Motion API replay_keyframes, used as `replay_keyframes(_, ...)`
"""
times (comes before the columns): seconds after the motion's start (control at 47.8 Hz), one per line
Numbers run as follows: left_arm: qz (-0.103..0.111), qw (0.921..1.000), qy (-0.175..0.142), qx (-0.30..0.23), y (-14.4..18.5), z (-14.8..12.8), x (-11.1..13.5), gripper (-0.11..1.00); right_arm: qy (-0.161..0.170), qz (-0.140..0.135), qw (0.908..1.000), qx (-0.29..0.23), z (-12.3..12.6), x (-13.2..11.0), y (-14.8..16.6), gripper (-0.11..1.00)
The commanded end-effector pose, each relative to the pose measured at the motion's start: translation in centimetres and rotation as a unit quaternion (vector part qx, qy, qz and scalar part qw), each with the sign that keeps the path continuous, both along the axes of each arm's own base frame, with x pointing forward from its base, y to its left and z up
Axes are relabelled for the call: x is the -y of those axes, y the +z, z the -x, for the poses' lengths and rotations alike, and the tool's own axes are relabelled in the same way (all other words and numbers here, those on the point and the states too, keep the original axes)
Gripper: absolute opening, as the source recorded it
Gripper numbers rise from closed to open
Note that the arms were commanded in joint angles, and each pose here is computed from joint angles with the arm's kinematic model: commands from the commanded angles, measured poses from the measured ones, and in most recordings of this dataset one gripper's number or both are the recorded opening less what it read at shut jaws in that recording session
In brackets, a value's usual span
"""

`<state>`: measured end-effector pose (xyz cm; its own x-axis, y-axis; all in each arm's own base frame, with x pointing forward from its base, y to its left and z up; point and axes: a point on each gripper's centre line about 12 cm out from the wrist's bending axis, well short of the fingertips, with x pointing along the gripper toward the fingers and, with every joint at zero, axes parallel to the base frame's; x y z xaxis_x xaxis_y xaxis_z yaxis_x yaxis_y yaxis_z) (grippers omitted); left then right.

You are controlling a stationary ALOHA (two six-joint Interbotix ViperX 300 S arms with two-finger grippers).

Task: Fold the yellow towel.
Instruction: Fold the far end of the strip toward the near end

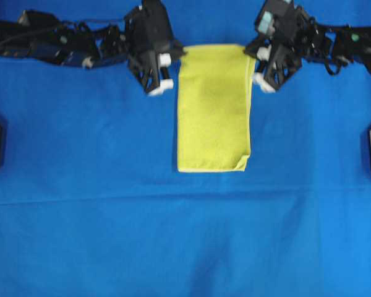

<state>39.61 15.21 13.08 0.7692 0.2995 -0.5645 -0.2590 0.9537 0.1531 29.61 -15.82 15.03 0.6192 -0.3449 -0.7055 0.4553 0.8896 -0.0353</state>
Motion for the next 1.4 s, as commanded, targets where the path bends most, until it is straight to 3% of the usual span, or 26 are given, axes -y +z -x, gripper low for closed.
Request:
replay_keyframes(0.0,-0.001,0.9996,-0.019,0.019,2.0,0.0,2.0,0.05,0.010,0.002,0.9997,0.021,0.1,-1.4,1.6,0.04)
replay_keyframes(0.251,0.027,0.9963,-0.082,0.002,1.1,0.6,8.7,0.05,0.057,-0.036,0.9974,0.025,0.0,-7.0,1.0,0.04)
replay_keyframes(0.377,0.031,0.9921,-0.121,-0.014,0.5,0.6,11.9,0.05,0.086,-0.053,0.9947,0.022,-0.3,-9.6,0.6,0.04)
replay_keyframes(0.544,0.034,0.9868,-0.155,-0.033,-0.8,0.3,14.6,0.05,0.105,-0.066,0.9922,0.010,-0.5,-11.5,-0.4,0.04)
replay_keyframes(0.774,0.046,0.9839,-0.165,-0.049,-3.2,-0.5,16.2,0.05,0.115,-0.079,0.9901,-0.014,-0.7,-12.6,-2.2,0.04)
replay_keyframes(0.921,0.056,0.9846,-0.159,-0.045,-3.3,-0.8,16.3,0.05,0.121,-0.082,0.9892,-0.005,-1.1,-12.9,-2.4,0.04)
replay_keyframes(1.214,0.057,0.9850,-0.158,-0.039,-3.0,-1.0,16.3,0.08,0.130,-0.086,0.9878,0.000,-1.5,-13.6,-2.6,0.06)
replay_keyframes(1.256,0.057,0.9850,-0.158,-0.038,-2.9,-1.0,16.3,0.14,0.134,-0.086,0.9873,0.000,-1.5,-13.9,-2.5,0.10)
replay_keyframes(1.381,0.052,0.9848,-0.162,-0.034,-2.2,-0.9,16.3,0.47,0.144,-0.085,0.9858,0.001,-1.7,-14.6,-2.2,0.46)
